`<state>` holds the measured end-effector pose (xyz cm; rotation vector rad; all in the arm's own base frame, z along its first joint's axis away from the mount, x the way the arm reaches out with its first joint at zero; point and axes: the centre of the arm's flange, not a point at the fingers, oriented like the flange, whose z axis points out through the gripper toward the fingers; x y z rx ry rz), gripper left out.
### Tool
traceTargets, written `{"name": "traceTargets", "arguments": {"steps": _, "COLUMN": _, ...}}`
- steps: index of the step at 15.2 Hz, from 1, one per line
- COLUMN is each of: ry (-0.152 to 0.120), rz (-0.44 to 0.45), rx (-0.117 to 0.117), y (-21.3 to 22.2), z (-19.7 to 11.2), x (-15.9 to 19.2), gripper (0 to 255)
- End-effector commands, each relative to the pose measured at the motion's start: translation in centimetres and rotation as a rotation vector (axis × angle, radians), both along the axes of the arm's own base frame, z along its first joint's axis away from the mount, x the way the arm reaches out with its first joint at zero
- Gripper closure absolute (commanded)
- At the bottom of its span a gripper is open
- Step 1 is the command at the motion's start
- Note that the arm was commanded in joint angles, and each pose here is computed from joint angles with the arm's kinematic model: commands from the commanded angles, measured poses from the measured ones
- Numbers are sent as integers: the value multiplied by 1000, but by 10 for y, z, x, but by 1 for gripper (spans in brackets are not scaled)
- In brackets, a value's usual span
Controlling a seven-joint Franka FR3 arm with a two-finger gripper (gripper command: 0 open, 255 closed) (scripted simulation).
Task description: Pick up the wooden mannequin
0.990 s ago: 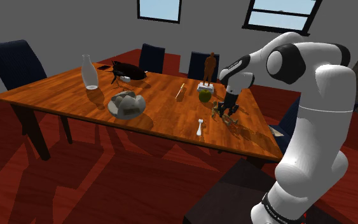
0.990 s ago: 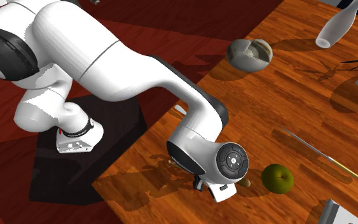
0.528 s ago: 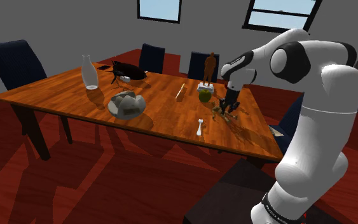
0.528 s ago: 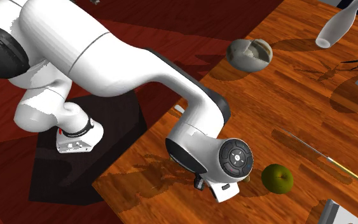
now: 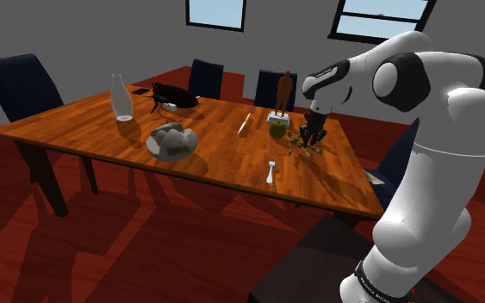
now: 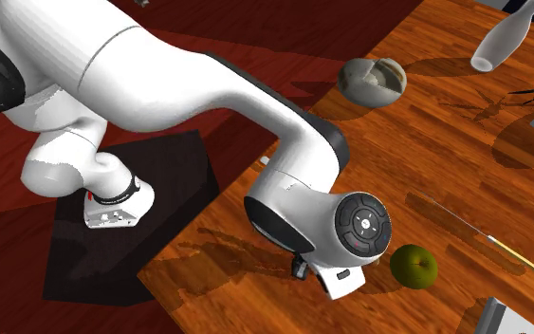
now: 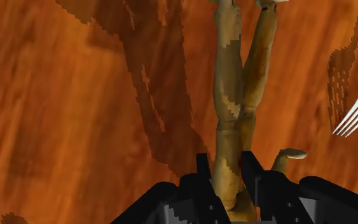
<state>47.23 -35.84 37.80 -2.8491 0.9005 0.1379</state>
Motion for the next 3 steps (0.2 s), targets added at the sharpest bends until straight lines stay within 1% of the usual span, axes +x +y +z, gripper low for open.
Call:
{"name": "traceTargets", "arguments": {"steps": 1, "ry": 0, "rz": 0, "rx": 0, "y": 0, "z": 10, "x": 0, "gripper": 255}}
{"name": "traceTargets", "arguments": {"steps": 3, "ry": 0, "rz": 0, "rx": 0, "y": 0, "z": 11, "x": 0, "gripper": 255}}
